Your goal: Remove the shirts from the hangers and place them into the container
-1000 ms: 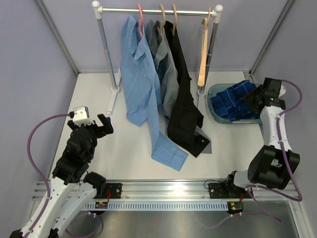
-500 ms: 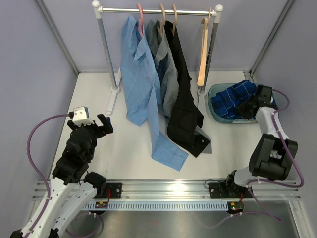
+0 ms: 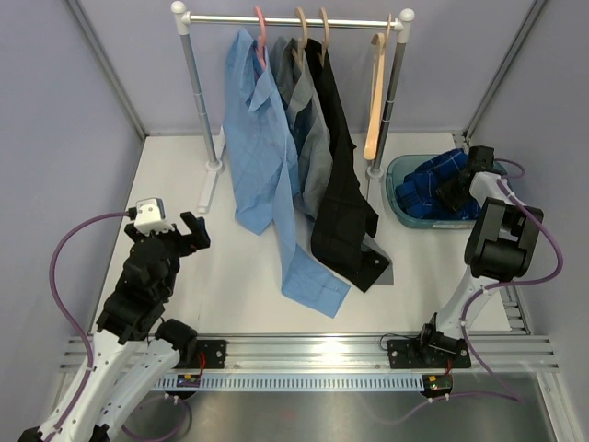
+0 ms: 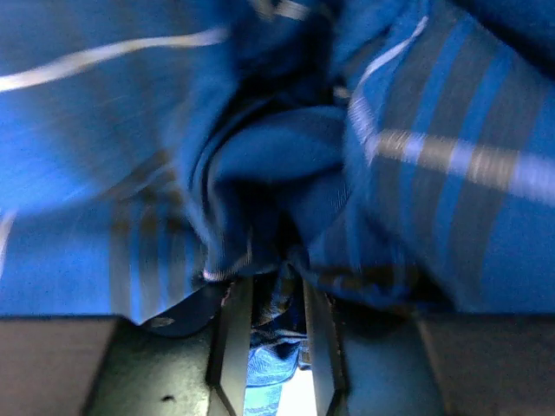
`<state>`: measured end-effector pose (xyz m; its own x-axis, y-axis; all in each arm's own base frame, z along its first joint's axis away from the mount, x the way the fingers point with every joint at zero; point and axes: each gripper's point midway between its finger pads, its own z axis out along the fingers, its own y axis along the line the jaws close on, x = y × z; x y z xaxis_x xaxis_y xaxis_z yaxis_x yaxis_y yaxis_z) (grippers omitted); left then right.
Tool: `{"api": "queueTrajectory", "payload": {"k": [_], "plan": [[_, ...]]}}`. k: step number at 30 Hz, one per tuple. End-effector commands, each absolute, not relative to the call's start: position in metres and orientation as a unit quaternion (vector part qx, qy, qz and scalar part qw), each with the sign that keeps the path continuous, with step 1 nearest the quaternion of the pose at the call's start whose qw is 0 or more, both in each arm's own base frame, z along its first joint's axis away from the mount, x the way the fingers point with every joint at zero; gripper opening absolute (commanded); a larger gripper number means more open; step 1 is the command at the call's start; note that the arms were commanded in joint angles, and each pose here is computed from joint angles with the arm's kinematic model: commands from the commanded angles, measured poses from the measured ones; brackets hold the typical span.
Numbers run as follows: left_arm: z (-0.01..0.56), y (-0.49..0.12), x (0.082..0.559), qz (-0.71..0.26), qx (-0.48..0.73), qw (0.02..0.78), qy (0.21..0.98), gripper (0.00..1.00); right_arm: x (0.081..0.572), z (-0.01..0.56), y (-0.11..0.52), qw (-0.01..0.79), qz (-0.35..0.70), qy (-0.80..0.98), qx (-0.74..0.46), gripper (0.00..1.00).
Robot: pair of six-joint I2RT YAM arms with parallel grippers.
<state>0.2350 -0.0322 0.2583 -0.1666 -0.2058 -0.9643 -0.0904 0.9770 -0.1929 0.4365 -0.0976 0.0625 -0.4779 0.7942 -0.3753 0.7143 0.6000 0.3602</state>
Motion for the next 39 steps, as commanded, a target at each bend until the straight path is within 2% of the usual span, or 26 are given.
{"api": "queueTrajectory", "payload": {"k": [1,4,8,14,22,28,31,35,39], "plan": [[0.268,-0.032,0.238,-0.052,-0.107,0.654,0.747,0.99,0.431,0.059,-0.105,0.247,0.047,0.863,0.439,0.39],[0.268,-0.032,0.238,-0.053,-0.105,0.653,0.748,0.99,0.434,0.076,-0.107,0.259,0.045,0.863,0.431,0.41],[0.268,-0.033,0.239,-0.054,-0.104,0.653,0.748,0.99,0.446,0.157,-0.111,0.348,0.057,0.841,0.410,0.41],[0.268,-0.033,0.239,-0.054,-0.104,0.652,0.749,0.99,0.465,0.245,-0.113,0.427,0.082,0.808,0.398,0.44],[0.267,-0.034,0.239,-0.055,-0.102,0.651,0.750,0.99,0.523,0.306,-0.126,0.523,0.113,0.756,0.376,0.47],[0.266,-0.034,0.240,-0.054,-0.103,0.650,0.751,0.99,0.570,0.271,-0.139,0.516,0.111,0.766,0.366,0.48],[0.266,-0.034,0.240,-0.055,-0.102,0.650,0.751,0.99,0.582,0.229,-0.143,0.486,0.101,0.787,0.366,0.48],[0.266,-0.034,0.239,-0.055,-0.102,0.650,0.751,0.99,0.575,0.194,-0.141,0.450,0.093,0.810,0.364,0.47],[0.266,-0.035,0.240,-0.056,-0.101,0.649,0.752,0.99,0.553,0.194,-0.135,0.440,0.091,0.813,0.370,0.45]]}}
